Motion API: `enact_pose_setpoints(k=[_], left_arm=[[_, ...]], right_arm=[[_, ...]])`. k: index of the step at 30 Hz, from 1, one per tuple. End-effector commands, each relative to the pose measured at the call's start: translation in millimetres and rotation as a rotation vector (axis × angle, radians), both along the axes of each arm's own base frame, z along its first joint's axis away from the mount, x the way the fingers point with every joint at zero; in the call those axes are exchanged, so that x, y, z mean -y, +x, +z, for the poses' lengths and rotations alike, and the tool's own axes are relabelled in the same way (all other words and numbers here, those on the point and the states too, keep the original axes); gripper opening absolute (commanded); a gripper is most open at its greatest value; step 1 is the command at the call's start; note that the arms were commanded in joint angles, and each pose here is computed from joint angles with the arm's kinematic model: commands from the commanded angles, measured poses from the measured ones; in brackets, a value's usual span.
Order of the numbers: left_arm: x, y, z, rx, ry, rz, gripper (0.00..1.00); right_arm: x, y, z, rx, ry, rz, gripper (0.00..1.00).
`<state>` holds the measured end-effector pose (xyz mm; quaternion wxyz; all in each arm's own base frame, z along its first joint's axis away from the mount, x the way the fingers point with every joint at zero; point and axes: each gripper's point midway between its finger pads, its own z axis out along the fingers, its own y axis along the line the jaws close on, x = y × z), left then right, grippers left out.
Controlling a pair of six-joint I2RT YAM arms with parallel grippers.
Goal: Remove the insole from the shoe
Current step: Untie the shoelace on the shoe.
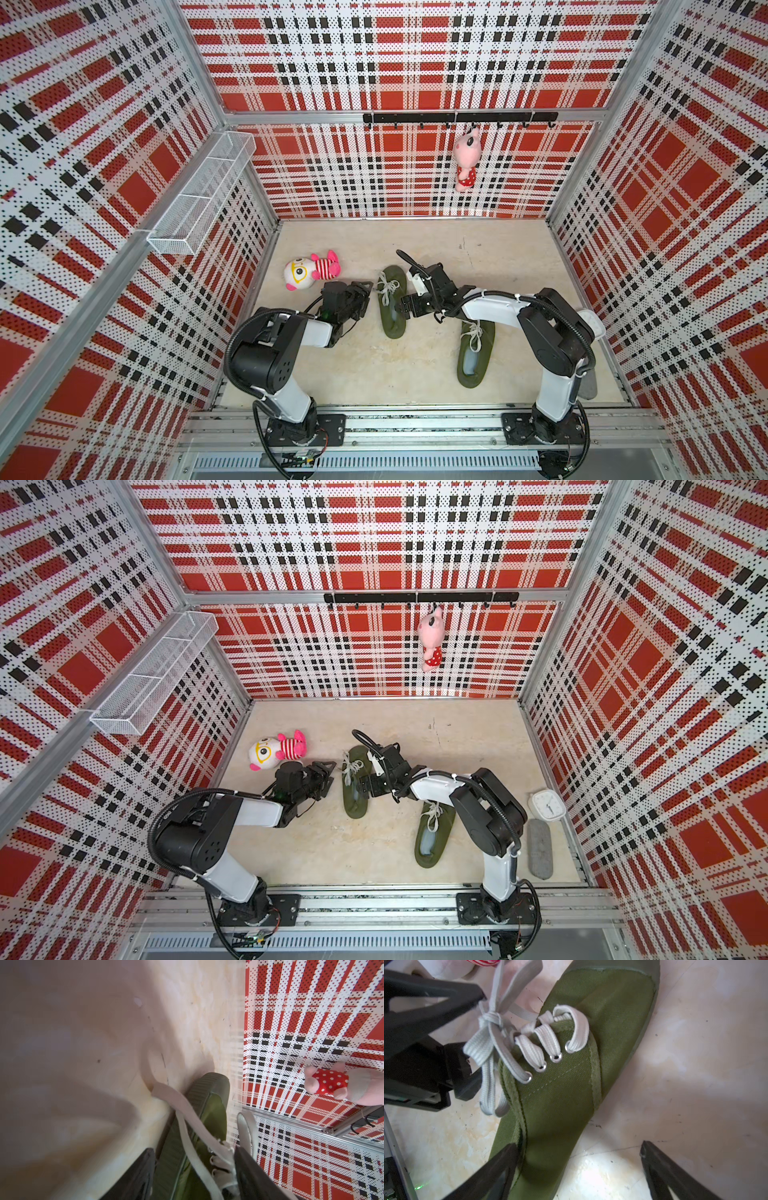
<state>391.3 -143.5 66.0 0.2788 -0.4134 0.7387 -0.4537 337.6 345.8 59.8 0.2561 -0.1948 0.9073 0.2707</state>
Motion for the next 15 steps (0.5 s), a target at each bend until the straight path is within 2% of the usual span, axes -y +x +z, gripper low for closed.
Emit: enact_pose_setpoints(k=[1, 6, 10, 12, 15], left_arm=[[5, 16, 9, 0.051, -0.044, 0.004, 0.63], [10, 28, -3, 0.042, -0.069, 0.004, 0.51], [14, 32, -1, 0.087, -0.125, 0.000, 0.16], [0, 38, 2, 0.109, -0.125, 0.035, 0.03], [-3, 42, 11, 0.148, -0.102, 0.043, 0.00]], right_arm=[[-8, 3, 2, 0.011, 0.010, 0.005, 0.96], [-8, 3, 0, 0.008, 0.002, 0.005, 0.97], [-7, 3, -3, 0.003, -0.007, 0.004, 0.97], [-7, 2, -5, -0.007, -0.018, 0.006, 0.97], [-5, 2, -8, -0.011, -0.047, 0.004, 0.97]])
